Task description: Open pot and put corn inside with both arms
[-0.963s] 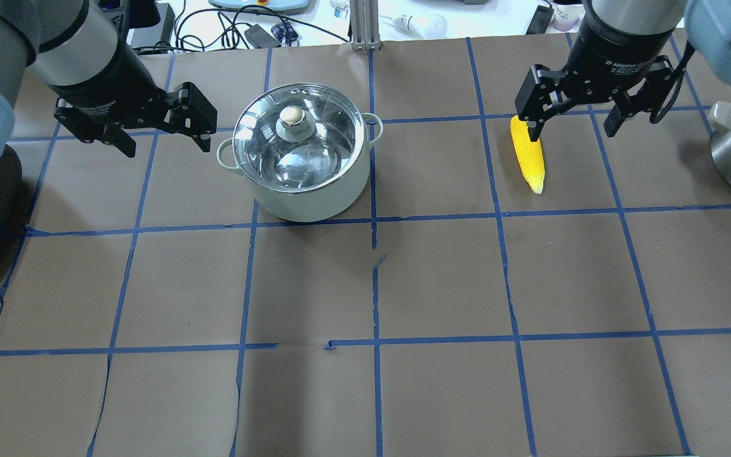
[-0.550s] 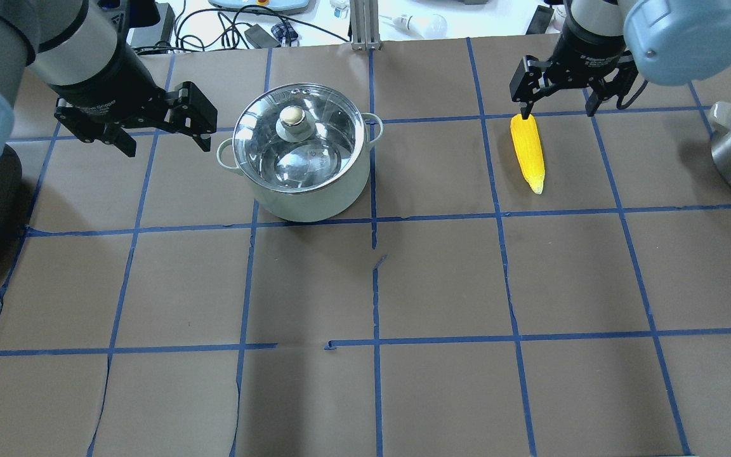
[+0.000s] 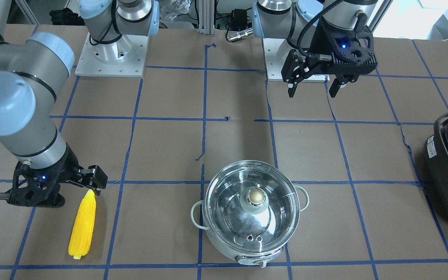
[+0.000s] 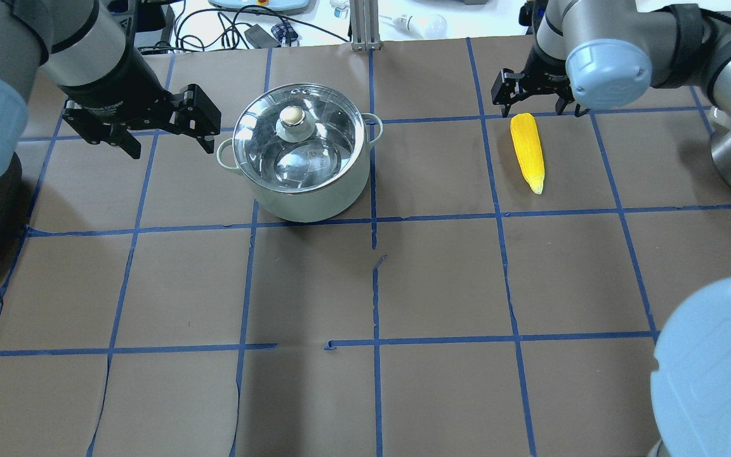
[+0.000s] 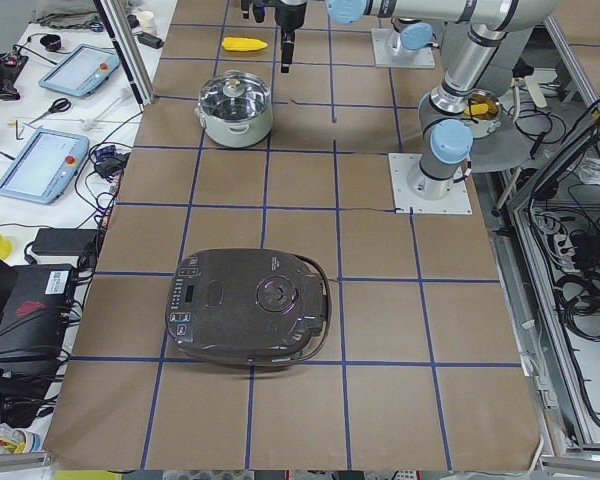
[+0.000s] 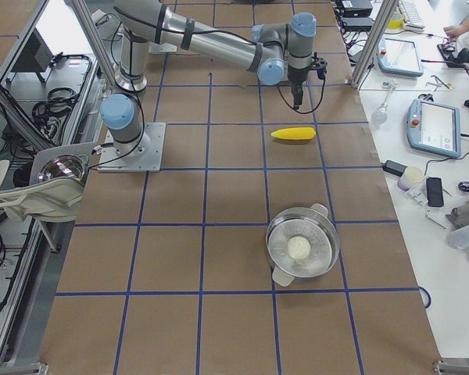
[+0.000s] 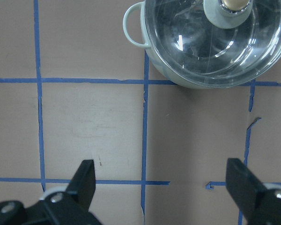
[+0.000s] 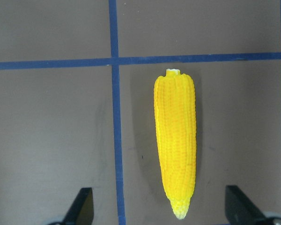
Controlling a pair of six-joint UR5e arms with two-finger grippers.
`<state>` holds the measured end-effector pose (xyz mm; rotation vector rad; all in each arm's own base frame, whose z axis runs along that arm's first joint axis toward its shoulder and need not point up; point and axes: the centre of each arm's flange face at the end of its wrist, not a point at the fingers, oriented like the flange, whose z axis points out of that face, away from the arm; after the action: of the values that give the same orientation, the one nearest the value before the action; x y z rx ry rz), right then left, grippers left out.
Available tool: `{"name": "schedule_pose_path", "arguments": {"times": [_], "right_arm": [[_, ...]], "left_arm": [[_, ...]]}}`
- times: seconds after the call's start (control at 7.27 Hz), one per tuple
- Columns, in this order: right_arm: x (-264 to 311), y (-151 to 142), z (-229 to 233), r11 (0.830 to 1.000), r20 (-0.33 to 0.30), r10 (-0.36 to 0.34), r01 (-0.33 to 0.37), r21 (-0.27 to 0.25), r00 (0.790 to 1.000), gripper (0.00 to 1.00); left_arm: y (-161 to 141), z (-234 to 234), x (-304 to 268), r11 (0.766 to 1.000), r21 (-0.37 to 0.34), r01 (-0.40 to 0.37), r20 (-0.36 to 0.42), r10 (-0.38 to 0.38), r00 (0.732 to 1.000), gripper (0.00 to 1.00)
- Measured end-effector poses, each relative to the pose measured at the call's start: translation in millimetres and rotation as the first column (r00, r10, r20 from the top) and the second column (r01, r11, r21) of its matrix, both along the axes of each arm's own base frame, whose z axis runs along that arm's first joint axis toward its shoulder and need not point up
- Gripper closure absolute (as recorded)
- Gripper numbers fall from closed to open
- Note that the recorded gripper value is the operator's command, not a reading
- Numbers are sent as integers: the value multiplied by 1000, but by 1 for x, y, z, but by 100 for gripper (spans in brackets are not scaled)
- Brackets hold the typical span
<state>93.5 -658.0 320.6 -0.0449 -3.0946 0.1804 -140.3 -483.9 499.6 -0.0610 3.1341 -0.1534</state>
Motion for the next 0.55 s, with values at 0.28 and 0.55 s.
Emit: {"name": "schedule_pose_path", "arguments": {"times": [0.28, 0.55], "right_arm": [[-18, -20, -44, 1000, 0, -18, 18, 2, 1000, 0], [-33, -34, -85, 1000, 4, -12, 12, -6, 1000, 0]], "left_arm": [[-48, -27, -1, 1000, -7, -8, 0, 8, 1000, 0], [-101, -59, -20, 1000, -9, 8, 6, -8, 1000, 0]]}}
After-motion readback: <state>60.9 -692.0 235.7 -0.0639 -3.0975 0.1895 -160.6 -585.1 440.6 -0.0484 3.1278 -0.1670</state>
